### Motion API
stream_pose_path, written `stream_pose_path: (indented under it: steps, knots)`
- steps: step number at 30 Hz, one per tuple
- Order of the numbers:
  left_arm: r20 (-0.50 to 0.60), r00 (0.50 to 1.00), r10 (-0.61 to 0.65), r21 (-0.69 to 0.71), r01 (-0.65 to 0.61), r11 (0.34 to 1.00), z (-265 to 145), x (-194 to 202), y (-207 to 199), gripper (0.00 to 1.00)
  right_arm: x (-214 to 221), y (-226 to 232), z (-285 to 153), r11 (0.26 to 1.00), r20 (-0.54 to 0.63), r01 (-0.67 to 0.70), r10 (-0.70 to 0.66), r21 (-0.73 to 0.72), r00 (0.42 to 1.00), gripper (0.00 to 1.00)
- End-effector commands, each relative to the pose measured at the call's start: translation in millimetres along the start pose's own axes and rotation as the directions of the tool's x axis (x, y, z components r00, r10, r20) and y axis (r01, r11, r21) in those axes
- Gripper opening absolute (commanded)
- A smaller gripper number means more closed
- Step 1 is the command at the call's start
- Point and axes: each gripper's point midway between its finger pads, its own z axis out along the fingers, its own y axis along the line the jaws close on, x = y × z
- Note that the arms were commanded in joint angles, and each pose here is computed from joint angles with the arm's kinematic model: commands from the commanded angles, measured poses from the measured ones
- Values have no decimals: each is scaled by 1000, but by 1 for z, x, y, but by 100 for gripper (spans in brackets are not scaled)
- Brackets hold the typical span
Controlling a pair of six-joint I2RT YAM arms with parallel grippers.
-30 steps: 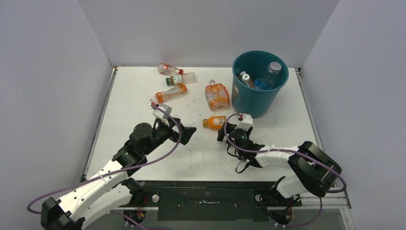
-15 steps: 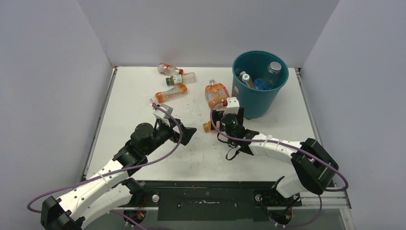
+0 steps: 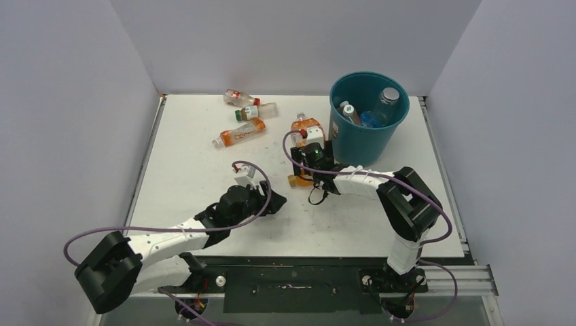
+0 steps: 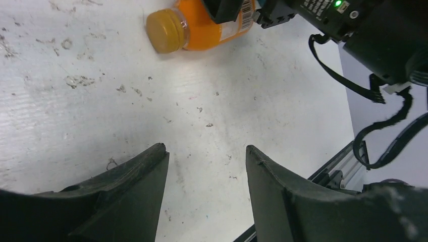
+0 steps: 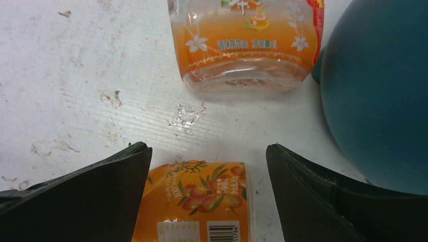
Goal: Put the plastic bottles in the bin
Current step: Pick up the plastic bottle at the center of the board.
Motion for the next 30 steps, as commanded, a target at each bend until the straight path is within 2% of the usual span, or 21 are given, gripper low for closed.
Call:
stream_pose_path:
  steps: [1,8,14,20,25,30]
  knots:
    - [114,982,-149,93,138,986,17,-22,-30,55,-2,-1,5,997,-7,-69,69,-21,998,87]
    - [68,976,-206,82,200,976,46,-3,-24,55,24,2,-16,965,-34,-252,250,-78,968,91]
    - [-1,976,-220,84,219,972,69,13,-27,52,37,0,-36,900,-33,-426,425,-90,905,92]
    - [-72,965,-253,96,259,961,81,32,-29,47,47,-3,-49,859,-21,-505,505,-83,863,92]
    - [-91,971,-222,89,230,969,86,42,-27,56,58,-2,-52,823,-48,-562,560,-89,827,94]
    - [-74,983,-167,59,172,983,85,42,-17,59,64,2,-55,776,-71,-622,618,-105,783,94]
